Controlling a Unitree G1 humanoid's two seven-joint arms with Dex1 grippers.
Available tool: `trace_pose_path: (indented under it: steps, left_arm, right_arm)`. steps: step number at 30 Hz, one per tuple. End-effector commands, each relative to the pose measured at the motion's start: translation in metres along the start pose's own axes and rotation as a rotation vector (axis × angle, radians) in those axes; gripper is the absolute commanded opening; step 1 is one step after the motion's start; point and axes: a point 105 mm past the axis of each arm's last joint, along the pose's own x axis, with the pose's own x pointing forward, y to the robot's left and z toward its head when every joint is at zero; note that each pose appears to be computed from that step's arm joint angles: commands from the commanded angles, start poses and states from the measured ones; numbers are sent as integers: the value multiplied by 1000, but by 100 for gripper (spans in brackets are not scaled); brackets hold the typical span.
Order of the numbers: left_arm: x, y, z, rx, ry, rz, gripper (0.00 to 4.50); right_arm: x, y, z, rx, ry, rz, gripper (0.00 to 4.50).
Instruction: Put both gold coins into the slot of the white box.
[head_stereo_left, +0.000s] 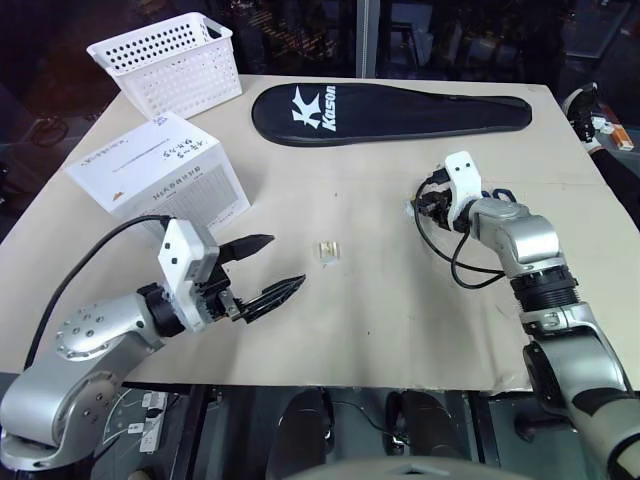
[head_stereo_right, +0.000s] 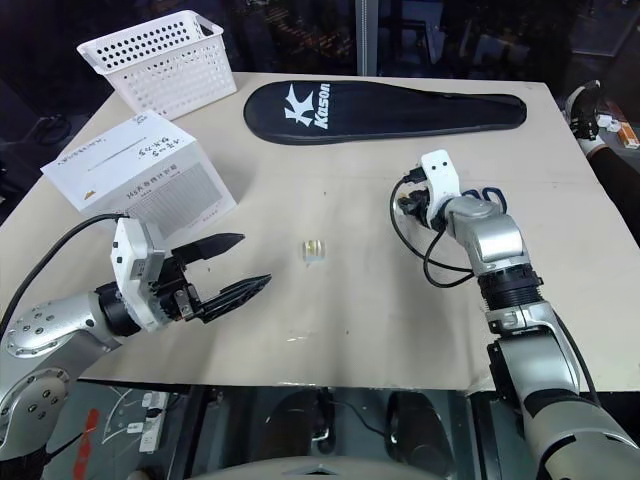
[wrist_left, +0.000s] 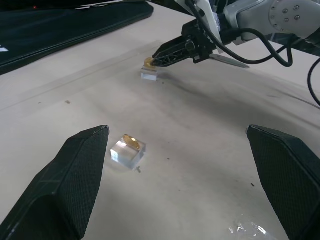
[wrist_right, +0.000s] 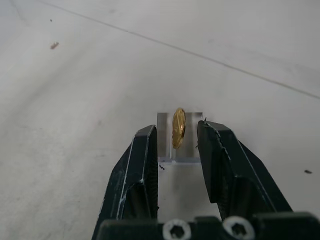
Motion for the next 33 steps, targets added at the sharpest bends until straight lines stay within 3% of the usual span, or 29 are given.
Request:
trace_pose_path:
  steps: [1, 5, 6, 16, 22, 23, 27, 30, 31, 32, 33]
  left_arm:
    - [-2, -5, 13, 48, -37, -4, 450]
    - [-3, -4, 14, 46, -39, 1, 450]
    - [-3, -4, 14, 45, -40, 2, 450]
    - [1, 0, 24, -32, -105, 5, 450]
    - [15, 7, 44, -145, -159, -90, 450]
    - [18, 5, 47, -159, -164, -122, 394]
    - [31, 3, 60, -154, -175, -203, 242]
    - [41, -3, 71, -167, -186, -297, 242]
    - [45, -3, 74, -164, -191, -317, 185]
    - [48, -4, 77, -155, -190, -337, 169]
    - [51, -5, 78, -144, -186, -356, 120]
  right_arm:
    - [-2, -2, 18, -17, -55, -2, 141]
    - [-1, -3, 17, -9, -54, -8, 15]
    - [-1, -3, 18, -7, -56, -6, 7]
    - [-14, 0, 29, -22, -90, 11, 7]
    - [-73, 50, 67, -33, -274, 351, 7]
    - [-82, 58, 70, -39, -286, 396, 0]
    - [-112, 84, 76, -70, -305, 532, 0]
    - [-128, 98, 81, -82, -320, 599, 0]
    - [-132, 102, 82, -89, -320, 619, 0]
    - [-136, 106, 82, -99, -321, 636, 0]
    - [-139, 110, 83, -111, -325, 652, 0]
